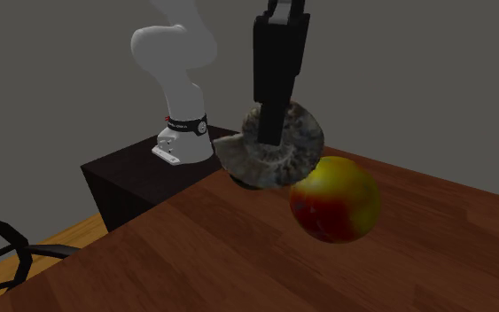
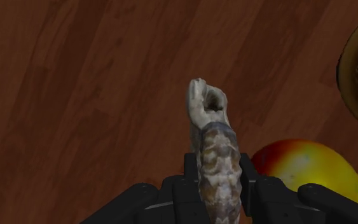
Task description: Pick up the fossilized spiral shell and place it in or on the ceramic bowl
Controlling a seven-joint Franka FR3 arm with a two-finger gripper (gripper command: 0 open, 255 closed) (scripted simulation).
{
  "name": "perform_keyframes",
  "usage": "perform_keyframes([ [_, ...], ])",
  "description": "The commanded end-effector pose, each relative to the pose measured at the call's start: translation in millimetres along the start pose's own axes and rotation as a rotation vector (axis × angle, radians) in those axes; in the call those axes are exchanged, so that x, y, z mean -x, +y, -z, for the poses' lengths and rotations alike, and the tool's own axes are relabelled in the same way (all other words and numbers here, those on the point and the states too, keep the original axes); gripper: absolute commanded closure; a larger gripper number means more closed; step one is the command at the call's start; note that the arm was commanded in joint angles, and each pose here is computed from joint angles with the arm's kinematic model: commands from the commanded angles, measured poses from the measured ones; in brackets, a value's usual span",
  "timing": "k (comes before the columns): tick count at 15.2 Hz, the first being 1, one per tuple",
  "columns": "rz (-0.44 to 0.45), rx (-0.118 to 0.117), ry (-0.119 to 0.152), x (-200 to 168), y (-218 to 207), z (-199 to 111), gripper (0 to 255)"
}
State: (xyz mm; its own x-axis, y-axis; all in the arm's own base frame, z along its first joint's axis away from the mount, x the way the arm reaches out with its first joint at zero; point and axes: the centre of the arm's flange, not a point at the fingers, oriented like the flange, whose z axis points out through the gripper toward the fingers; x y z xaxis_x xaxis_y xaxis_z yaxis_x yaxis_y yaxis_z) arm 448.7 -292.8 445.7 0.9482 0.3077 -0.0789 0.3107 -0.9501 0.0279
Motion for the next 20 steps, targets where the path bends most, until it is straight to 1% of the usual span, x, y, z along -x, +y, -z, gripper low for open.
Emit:
perform_keyframes([
  [1, 0.000, 0.000, 0.000, 7.3, -22.7, 1.6, 255],
  [18, 0.000, 0.000, 0.000, 63.2, -238.8, 24.6, 255],
  [19, 0.000, 0.000, 0.000, 66.3, -250.5, 25.8, 255],
  [20, 0.000, 0.000, 0.000, 65.9, -250.7, 20.6, 255],
])
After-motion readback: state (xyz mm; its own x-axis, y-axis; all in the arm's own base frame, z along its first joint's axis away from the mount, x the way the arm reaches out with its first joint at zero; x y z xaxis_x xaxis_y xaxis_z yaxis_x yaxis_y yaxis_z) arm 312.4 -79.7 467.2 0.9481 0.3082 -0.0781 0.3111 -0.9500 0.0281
